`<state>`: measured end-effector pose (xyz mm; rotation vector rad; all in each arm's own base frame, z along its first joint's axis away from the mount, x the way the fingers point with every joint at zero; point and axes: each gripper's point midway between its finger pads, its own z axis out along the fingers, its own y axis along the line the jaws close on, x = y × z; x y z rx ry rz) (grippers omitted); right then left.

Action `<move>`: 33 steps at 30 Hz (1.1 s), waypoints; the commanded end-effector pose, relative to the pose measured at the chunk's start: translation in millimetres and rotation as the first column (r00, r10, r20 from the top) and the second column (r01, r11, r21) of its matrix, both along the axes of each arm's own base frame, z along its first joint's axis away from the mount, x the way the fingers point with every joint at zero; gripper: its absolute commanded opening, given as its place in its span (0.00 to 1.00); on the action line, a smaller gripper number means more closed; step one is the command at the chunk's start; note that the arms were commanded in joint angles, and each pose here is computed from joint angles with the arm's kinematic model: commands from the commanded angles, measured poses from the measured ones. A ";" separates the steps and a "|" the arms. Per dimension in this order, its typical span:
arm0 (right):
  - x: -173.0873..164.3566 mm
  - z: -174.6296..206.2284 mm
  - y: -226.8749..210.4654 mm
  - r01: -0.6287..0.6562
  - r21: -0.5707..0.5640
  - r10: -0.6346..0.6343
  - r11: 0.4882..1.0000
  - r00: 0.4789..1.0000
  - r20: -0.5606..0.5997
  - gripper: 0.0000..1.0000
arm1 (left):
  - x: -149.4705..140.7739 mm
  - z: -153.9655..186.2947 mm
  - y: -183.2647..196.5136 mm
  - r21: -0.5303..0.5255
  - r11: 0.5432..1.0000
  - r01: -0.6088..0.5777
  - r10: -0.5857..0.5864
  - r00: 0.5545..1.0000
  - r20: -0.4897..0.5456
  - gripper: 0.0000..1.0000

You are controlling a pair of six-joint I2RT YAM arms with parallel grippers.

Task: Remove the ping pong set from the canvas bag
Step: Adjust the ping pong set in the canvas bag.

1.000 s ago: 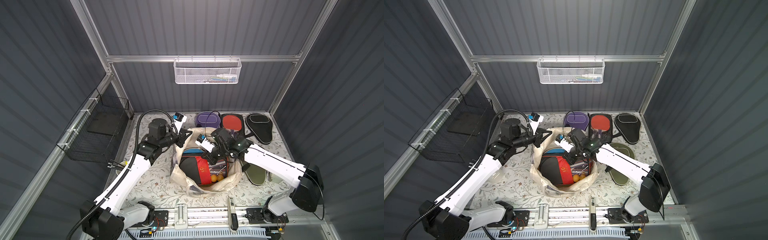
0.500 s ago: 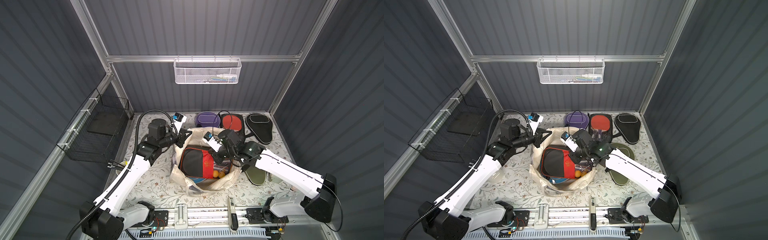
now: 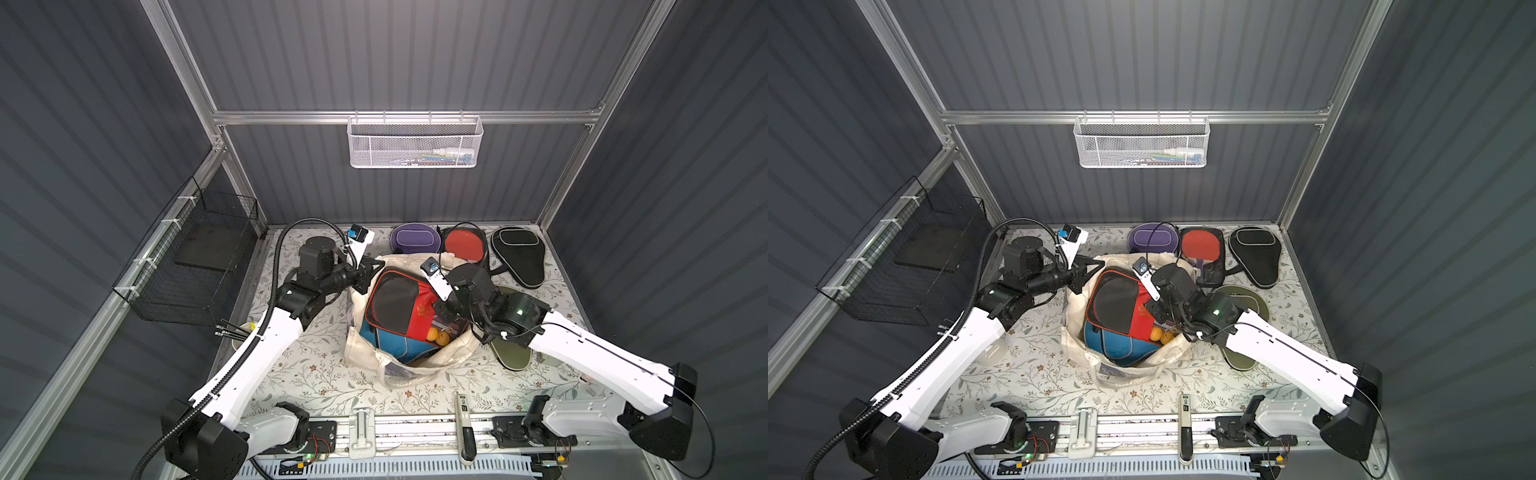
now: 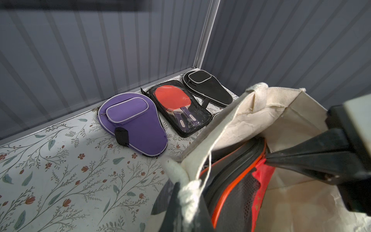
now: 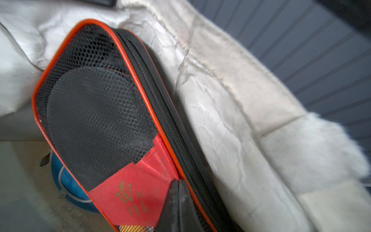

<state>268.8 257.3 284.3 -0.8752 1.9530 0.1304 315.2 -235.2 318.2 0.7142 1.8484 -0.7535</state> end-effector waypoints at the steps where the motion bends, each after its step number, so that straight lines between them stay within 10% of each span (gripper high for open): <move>1: 10.6 69.1 -13.9 0.062 0.151 -0.091 0.987 0.976 0.196 0.00 | 4.2 32.1 -2.9 -0.040 0.999 0.002 0.002 0.997 0.078 0.00; 21: -1.5 40.2 -24.0 0.081 0.187 -0.108 0.979 0.985 0.137 0.00 | 16.1 -26.8 -15.5 -0.031 0.999 -0.030 0.027 0.996 -0.086 0.00; 33: -16.6 -24.0 0.8 -0.034 0.142 0.038 0.989 0.999 -0.029 0.15 | 14.4 -6.7 -27.7 -0.047 0.999 0.014 -0.015 1.000 -0.021 0.00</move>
